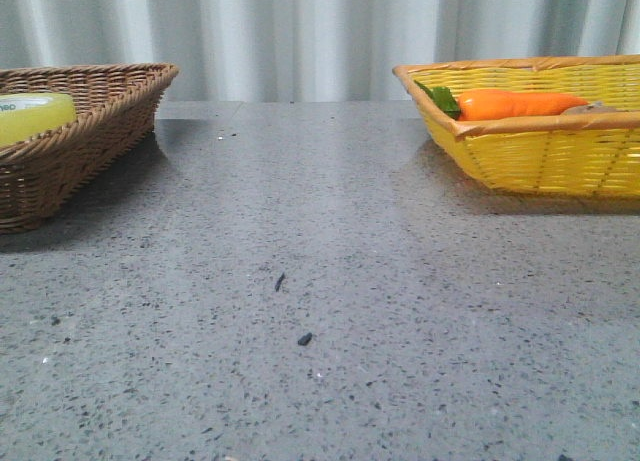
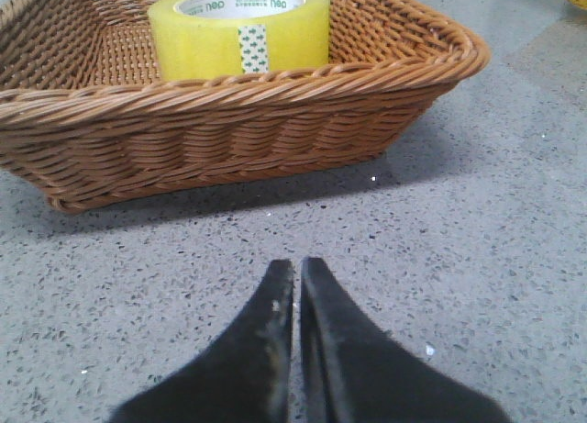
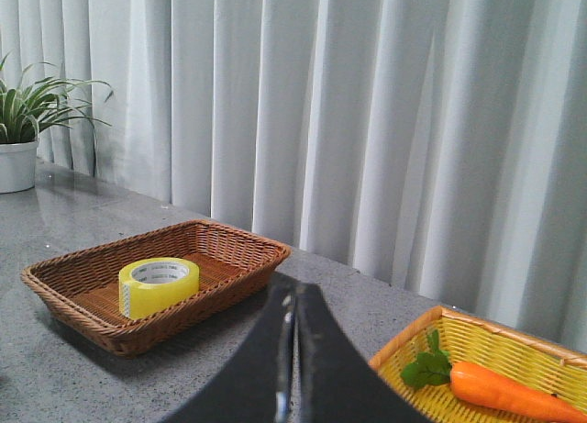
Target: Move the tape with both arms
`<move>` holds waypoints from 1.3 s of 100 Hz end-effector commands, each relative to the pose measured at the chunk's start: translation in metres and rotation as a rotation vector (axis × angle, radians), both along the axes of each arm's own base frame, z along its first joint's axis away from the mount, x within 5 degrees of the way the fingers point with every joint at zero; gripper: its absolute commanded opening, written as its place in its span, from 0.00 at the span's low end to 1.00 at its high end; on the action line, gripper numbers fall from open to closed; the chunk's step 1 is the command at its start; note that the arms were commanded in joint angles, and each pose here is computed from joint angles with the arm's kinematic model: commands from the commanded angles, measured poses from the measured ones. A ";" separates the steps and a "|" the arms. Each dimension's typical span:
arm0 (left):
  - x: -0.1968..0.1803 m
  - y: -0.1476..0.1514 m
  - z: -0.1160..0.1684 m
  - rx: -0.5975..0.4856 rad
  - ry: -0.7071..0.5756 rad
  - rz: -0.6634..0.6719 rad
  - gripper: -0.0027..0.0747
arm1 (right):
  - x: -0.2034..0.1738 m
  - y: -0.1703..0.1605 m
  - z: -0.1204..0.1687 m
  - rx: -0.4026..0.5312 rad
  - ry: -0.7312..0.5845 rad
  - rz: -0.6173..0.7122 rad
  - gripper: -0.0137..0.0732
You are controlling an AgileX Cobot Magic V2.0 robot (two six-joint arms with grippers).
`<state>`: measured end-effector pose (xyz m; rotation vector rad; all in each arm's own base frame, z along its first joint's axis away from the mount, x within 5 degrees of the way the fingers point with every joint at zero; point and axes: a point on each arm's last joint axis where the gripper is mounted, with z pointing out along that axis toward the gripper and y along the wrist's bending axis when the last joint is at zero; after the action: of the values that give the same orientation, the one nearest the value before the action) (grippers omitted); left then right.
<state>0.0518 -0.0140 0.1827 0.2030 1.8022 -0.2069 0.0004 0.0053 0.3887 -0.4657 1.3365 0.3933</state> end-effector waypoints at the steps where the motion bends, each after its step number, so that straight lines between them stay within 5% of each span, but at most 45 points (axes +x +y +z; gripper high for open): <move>1: 0.000 0.000 0.004 -0.037 -0.072 0.006 0.01 | 0.000 -0.001 0.013 0.035 -0.076 -0.016 0.09; 26: 0.000 0.000 0.004 -0.037 -0.072 0.006 0.01 | 0.006 0.002 0.005 0.052 -0.099 -0.023 0.09; 49: 0.000 0.000 0.004 -0.037 -0.072 0.006 0.01 | 0.044 0.011 -0.062 0.071 -0.111 -0.215 0.09; 85: 0.000 0.000 0.004 -0.037 -0.072 0.006 0.01 | 0.058 -0.005 -0.179 -0.011 0.195 -0.565 0.09; 130: 0.000 0.000 0.004 -0.037 -0.072 0.006 0.01 | 0.053 -0.004 -0.215 -0.071 0.418 -0.567 0.09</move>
<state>0.0518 -0.0141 0.1827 0.2021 1.8031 -0.2084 0.0535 0.0016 0.1806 -0.0461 1.8107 -0.0331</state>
